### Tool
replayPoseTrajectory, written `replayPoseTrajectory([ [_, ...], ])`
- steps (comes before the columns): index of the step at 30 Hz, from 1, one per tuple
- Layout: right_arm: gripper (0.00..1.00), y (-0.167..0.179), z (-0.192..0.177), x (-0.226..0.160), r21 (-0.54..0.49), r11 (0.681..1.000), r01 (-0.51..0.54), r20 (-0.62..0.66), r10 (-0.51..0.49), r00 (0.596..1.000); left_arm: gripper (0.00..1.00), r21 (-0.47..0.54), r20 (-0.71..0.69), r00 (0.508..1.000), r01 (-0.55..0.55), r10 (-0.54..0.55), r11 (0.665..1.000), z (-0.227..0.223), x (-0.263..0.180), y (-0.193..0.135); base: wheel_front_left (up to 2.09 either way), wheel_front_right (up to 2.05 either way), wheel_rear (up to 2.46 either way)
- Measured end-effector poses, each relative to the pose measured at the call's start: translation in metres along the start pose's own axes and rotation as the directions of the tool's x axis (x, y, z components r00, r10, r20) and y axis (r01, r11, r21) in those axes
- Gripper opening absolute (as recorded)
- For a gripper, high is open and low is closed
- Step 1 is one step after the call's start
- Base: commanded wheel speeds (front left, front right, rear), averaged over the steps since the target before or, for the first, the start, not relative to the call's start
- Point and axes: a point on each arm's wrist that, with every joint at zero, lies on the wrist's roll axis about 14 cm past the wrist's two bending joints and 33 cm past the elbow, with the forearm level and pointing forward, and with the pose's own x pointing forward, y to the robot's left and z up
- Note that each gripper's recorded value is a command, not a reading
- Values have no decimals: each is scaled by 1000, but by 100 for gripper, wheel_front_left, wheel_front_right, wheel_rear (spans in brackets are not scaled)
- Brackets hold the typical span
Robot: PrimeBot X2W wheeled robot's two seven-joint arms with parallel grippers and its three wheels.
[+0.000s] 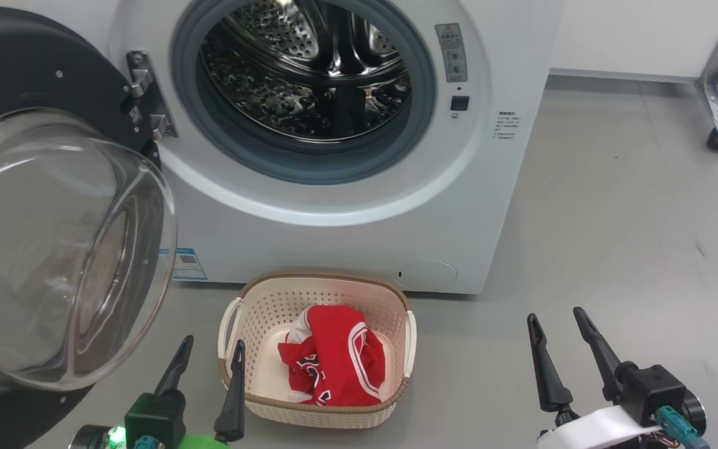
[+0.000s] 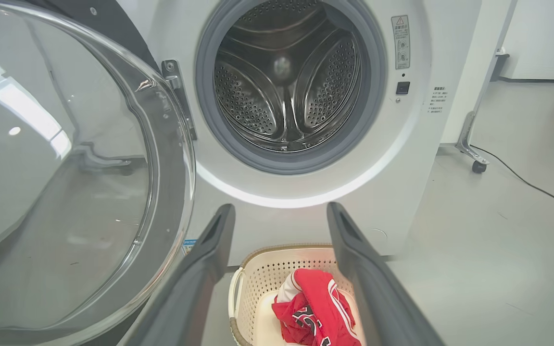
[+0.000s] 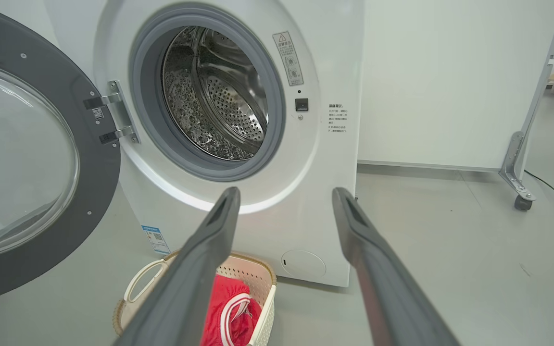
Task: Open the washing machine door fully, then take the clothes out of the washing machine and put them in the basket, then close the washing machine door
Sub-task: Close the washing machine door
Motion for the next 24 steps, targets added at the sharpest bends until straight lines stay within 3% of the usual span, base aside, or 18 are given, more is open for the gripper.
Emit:
replayPoseTrajectory([
  [11,100,44,-9,19,7,988,-155,-29,155,987,100,-13,64,985,-158,158,987,15,-25,44,0,0,0],
  [24,100,96,-24,34,29,947,-321,-71,322,944,100,-32,102,939,-328,329,944,23,-60,87,0,0,0],
])
